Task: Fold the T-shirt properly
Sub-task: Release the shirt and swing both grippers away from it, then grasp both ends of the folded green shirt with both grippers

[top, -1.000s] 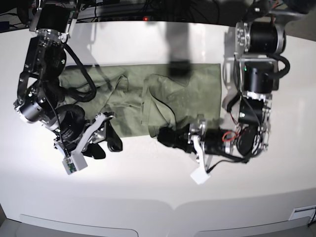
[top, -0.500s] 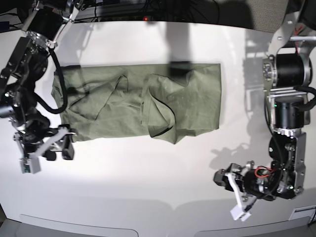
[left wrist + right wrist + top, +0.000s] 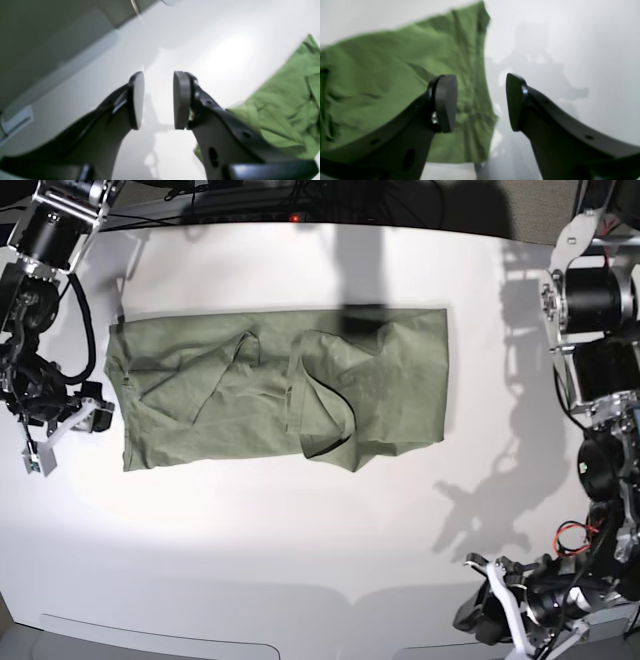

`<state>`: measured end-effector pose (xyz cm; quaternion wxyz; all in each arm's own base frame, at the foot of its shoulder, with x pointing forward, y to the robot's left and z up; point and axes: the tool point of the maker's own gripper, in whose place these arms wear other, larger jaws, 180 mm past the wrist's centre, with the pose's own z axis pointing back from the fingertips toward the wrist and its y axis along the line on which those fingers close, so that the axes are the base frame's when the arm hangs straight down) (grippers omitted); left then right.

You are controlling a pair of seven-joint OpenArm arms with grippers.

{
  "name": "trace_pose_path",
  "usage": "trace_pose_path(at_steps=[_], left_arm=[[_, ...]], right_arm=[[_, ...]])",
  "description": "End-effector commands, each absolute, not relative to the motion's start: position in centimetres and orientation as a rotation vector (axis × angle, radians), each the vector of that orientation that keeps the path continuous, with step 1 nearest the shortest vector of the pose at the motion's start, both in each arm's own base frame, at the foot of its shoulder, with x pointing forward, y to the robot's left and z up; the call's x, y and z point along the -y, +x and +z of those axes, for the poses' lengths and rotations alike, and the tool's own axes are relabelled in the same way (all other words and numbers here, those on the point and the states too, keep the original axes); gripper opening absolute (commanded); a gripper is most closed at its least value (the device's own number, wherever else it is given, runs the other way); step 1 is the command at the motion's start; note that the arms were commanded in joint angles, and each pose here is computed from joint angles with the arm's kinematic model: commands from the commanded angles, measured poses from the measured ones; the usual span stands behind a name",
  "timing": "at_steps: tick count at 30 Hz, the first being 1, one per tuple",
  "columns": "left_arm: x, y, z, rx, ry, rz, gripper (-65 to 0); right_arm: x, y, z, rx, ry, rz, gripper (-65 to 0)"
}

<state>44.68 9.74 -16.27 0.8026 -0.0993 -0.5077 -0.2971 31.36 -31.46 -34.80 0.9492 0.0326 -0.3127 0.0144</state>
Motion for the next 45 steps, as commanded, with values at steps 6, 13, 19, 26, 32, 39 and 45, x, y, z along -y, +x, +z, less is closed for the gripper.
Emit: trace_pose_path(at_steps=[6,13,19,26,32,39,45], left_arm=[[-9.6,42.8,-18.5,1.055,-0.249,-0.575,-46.5],[-9.1,40.8,-22.5,1.021,-0.309,-0.539,-37.8],[-8.7,41.0,-21.9,1.092,-0.377,-0.461,-36.8],[-7.8,40.3,-21.9,1.067,-0.446,-0.465,-36.8],[-7.9,40.0,-22.6,1.025,-0.436,-0.473,-36.8],[-9.3,39.3,-25.2,0.963,-0.342,-0.467,-36.8],[-10.8,37.7,-28.7,0.893,-0.251,-0.452,-36.8]], right_arm=[[33.5,31.6,-34.5,0.635,0.067,0.004,-33.3],[32.4,32.1,-34.6,0.666,0.133,-0.003,-17.7],[32.6,33.1,-33.7,0.736,0.128,-0.007,-17.7],[33.8,33.0,-35.0,0.718,0.095,-0.036,-18.0],[32.7,33.5,-38.1,0.664,0.278,-0.127,-18.0],[30.4,32.2,-39.8,0.561,0.431,-0.149,-18.0],[27.9,31.6,-38.9,0.522,0.583,-0.142,-18.0]])
